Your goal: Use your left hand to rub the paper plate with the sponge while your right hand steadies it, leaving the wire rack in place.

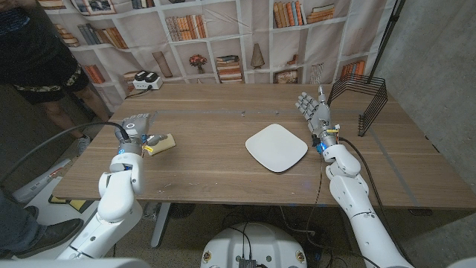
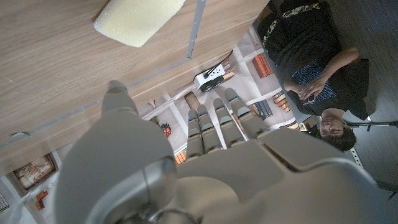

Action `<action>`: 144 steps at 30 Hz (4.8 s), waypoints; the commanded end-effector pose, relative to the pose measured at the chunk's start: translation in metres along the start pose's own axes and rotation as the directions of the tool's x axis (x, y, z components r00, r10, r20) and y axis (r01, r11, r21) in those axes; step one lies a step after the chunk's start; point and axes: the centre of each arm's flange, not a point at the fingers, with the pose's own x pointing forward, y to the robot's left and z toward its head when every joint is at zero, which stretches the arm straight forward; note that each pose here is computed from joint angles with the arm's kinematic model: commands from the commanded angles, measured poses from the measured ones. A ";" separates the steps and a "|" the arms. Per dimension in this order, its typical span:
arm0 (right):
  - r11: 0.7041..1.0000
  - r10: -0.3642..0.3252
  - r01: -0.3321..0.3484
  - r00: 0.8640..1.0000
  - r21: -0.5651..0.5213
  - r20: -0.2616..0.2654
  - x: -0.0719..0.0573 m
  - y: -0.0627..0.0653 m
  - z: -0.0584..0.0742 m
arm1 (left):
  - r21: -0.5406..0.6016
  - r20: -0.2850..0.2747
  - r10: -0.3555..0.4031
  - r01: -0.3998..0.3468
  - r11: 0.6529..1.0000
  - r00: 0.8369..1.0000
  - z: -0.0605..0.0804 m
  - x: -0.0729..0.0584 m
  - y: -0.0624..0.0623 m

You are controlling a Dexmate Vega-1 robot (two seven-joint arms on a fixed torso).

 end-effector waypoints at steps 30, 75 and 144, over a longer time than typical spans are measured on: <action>1.000 -0.018 0.019 0.999 0.018 -0.038 -0.002 -0.003 -0.002 | 0.088 0.045 -0.218 0.213 0.973 0.975 0.010 0.025 -0.017; 1.000 -0.026 0.025 0.996 -0.011 -0.085 0.004 0.008 -0.009 | -0.066 0.058 -0.308 0.311 0.948 0.950 -0.015 0.044 -0.037; 0.999 -0.040 0.039 0.994 -0.011 -0.103 0.007 0.011 -0.014 | -0.176 0.024 -0.217 0.217 0.960 0.976 -0.010 0.054 -0.049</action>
